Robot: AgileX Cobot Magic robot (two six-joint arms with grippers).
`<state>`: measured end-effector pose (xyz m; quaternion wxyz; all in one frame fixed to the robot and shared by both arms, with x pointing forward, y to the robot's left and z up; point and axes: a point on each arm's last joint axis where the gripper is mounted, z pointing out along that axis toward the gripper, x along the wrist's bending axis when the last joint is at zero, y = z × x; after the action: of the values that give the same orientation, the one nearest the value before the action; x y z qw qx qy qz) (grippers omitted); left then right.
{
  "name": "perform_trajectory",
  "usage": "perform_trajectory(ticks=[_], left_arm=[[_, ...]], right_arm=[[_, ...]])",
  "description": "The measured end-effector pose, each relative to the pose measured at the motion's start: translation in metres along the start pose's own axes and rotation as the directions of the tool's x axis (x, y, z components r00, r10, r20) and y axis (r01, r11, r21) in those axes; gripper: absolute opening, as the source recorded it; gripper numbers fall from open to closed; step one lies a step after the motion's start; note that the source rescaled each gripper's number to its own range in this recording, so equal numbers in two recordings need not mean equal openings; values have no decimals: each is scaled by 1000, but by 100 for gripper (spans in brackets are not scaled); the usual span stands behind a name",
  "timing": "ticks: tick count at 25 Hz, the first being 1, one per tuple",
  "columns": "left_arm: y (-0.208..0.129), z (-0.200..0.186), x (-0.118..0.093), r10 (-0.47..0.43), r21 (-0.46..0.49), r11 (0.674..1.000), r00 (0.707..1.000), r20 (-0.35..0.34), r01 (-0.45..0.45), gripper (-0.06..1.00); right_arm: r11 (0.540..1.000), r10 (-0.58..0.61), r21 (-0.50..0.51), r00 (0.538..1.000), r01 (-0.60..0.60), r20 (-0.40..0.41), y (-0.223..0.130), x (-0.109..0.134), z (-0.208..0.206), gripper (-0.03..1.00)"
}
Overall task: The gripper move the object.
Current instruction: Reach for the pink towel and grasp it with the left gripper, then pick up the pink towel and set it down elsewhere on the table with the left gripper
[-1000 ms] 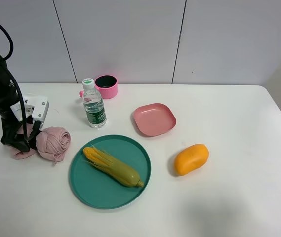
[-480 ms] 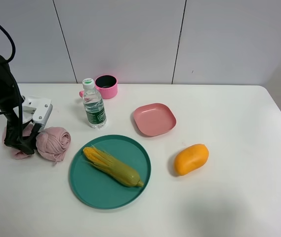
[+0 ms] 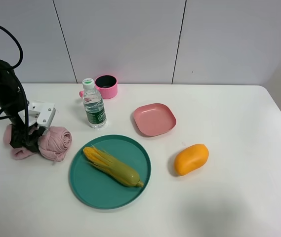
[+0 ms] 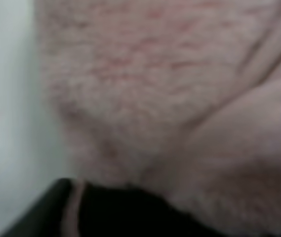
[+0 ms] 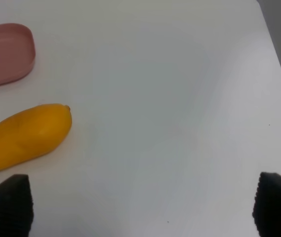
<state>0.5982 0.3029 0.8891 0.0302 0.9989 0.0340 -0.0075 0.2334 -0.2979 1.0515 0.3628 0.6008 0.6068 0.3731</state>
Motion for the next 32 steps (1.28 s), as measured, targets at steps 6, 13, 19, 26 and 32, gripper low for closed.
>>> perform_trajectory(ticks=[6,13,19,26,32], left_arm=[[0,-8,-5,-16,0,1000,999,36,16,0],[7,-103,-9,-242,-54,970,960,-139,236,0],[29,-206,-29,-615,-396,764,762,-203,510,0],[98,-270,-66,-540,-501,780,807,-237,375,0],[181,-258,-71,-437,-425,852,862,-257,305,0]], right_arm=[[1000,0,0,1000,0,0,0,0,0,100],[1000,0,0,1000,0,0,0,0,0,100],[1000,0,0,1000,0,0,0,0,0,100],[1000,0,0,1000,0,0,0,0,0,100],[1000,0,0,1000,0,0,0,0,0,100]])
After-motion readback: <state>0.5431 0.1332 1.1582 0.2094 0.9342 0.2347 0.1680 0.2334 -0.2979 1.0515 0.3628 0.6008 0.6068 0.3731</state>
